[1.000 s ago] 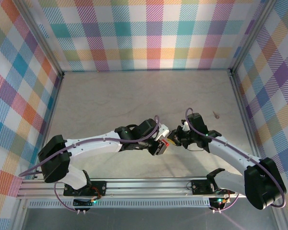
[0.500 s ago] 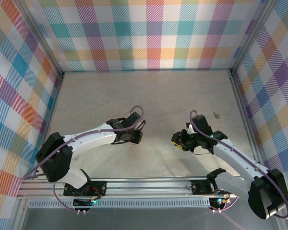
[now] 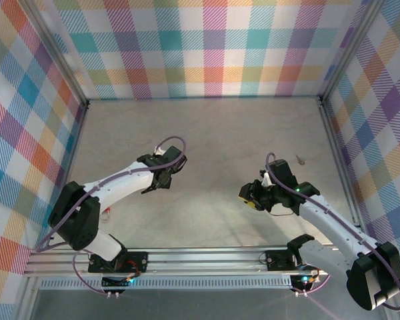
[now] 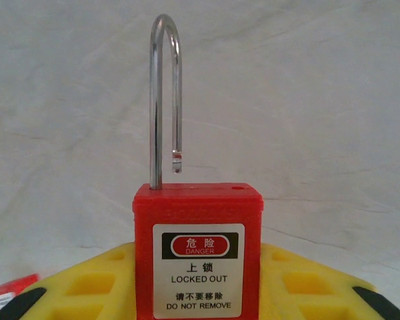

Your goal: Unlock with the key

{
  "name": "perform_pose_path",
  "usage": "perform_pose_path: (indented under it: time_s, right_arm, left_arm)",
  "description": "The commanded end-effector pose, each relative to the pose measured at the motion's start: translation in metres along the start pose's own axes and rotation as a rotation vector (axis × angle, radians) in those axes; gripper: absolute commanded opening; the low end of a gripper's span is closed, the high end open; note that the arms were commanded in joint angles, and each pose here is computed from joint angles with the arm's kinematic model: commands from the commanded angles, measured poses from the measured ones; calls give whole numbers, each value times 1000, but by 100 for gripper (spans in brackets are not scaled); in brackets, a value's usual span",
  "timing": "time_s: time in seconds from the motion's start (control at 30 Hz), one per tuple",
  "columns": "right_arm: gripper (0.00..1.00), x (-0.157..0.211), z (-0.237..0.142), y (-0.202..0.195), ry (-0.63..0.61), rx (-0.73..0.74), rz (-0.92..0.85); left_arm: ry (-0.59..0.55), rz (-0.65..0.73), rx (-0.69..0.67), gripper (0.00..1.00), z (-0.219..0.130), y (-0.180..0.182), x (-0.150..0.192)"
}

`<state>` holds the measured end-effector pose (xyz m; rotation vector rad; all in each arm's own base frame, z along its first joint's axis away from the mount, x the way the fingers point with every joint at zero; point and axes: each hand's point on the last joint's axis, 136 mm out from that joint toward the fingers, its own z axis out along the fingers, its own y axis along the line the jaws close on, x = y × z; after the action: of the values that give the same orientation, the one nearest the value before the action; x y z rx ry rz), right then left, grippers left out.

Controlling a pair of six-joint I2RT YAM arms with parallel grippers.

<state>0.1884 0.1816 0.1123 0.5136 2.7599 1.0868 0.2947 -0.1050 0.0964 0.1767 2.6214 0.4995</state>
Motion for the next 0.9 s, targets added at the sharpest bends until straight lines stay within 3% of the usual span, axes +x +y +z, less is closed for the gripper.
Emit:
perform_pose_path:
  time_s: [0.0,0.37,0.87]
  right_arm:
    - [38,2,-2,0,9,-11,0]
    - [38,7,-5,-4,9,-14,5]
    - [39,8,-9,-6,-2,-18,3]
  left_arm:
    - [3,69,-129,0,5,21,-5]
    - [84,123,-109,0,35,-2,11]
    - [183,187,19,0,38,-46,22]
